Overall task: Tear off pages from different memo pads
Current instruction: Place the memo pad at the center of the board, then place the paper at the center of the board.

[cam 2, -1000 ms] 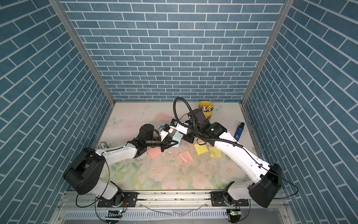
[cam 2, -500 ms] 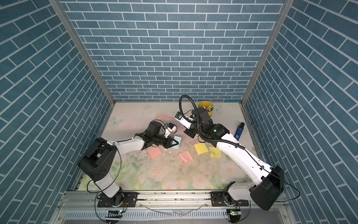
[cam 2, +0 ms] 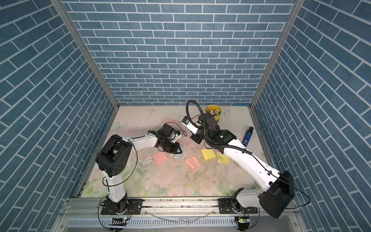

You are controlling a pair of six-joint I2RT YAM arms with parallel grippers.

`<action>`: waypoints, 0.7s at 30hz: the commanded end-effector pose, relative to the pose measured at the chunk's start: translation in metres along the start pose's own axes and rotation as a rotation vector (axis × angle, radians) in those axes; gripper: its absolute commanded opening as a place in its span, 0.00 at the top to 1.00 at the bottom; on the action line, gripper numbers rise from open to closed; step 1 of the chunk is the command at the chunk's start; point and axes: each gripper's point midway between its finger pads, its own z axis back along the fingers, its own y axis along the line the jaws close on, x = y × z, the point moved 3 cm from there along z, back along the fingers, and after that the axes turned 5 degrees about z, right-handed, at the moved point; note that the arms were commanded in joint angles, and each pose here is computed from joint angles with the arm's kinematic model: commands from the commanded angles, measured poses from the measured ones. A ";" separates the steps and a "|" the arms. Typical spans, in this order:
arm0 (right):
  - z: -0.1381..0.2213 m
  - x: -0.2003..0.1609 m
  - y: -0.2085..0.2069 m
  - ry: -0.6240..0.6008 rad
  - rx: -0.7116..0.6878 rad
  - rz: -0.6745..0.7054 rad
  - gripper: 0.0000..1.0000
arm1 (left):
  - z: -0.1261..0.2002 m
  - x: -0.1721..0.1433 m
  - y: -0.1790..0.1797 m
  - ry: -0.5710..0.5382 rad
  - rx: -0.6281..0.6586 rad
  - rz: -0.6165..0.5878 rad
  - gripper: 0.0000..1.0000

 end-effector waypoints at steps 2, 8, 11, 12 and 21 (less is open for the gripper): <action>0.002 -0.005 0.001 0.003 -0.013 -0.062 1.00 | 0.008 -0.012 0.020 0.044 0.146 0.017 0.60; -0.002 -0.027 0.004 0.105 -0.023 -0.176 1.00 | 0.024 -0.006 0.016 0.002 0.176 -0.015 0.47; -0.002 -0.050 0.008 0.201 -0.038 -0.266 1.00 | 0.039 0.000 0.007 -0.038 0.163 -0.040 0.45; 0.000 -0.059 0.011 0.236 -0.042 -0.296 1.00 | 0.045 0.002 0.002 -0.055 0.152 -0.048 0.44; 0.027 -0.177 0.056 0.725 -0.155 -0.598 1.00 | 0.097 0.000 -0.026 -0.229 0.091 -0.144 0.43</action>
